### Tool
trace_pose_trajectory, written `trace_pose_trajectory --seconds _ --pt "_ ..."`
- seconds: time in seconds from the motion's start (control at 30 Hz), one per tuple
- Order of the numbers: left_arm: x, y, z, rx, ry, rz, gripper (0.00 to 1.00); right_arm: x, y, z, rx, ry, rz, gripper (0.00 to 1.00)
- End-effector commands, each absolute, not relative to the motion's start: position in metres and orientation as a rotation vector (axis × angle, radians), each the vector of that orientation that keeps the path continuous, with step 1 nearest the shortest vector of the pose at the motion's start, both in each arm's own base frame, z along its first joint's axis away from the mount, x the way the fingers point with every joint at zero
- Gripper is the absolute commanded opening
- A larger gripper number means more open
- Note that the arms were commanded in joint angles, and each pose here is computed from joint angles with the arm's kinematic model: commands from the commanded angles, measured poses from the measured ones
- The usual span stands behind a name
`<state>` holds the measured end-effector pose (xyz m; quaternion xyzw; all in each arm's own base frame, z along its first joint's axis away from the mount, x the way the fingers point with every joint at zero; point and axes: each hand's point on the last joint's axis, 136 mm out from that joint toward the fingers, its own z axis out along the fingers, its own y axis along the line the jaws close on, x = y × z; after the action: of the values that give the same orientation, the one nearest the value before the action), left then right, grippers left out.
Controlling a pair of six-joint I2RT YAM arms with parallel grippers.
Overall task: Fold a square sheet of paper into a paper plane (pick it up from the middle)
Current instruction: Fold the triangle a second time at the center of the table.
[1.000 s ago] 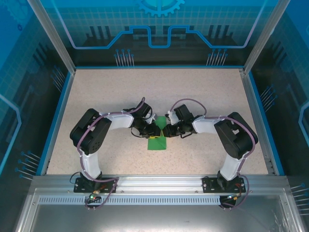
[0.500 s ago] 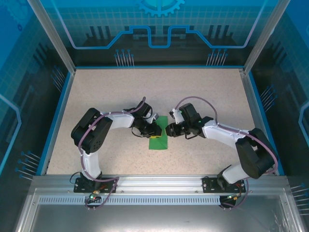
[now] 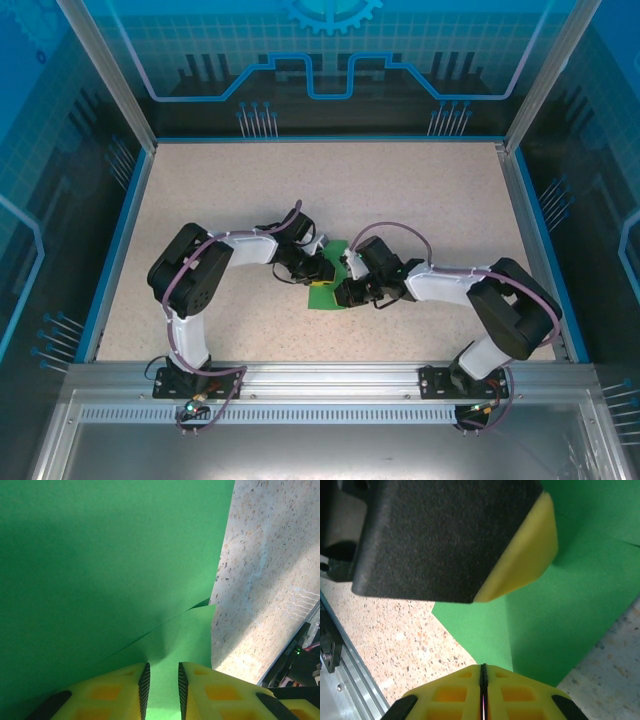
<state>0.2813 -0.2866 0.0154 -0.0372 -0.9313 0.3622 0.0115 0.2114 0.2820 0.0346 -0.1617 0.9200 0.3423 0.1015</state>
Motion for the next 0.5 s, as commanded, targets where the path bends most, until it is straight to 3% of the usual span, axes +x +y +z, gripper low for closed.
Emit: trace_pose_trajectory --seconds 0.0,0.47 --pt "0.267 -0.261 -0.027 -0.062 -2.920 0.895 0.26 0.211 0.288 0.028 -0.484 2.715 1.026 0.10" --pt "0.264 -0.255 -0.032 -0.048 -2.912 0.877 0.26 0.203 0.269 0.001 -0.470 2.784 0.922 0.09"
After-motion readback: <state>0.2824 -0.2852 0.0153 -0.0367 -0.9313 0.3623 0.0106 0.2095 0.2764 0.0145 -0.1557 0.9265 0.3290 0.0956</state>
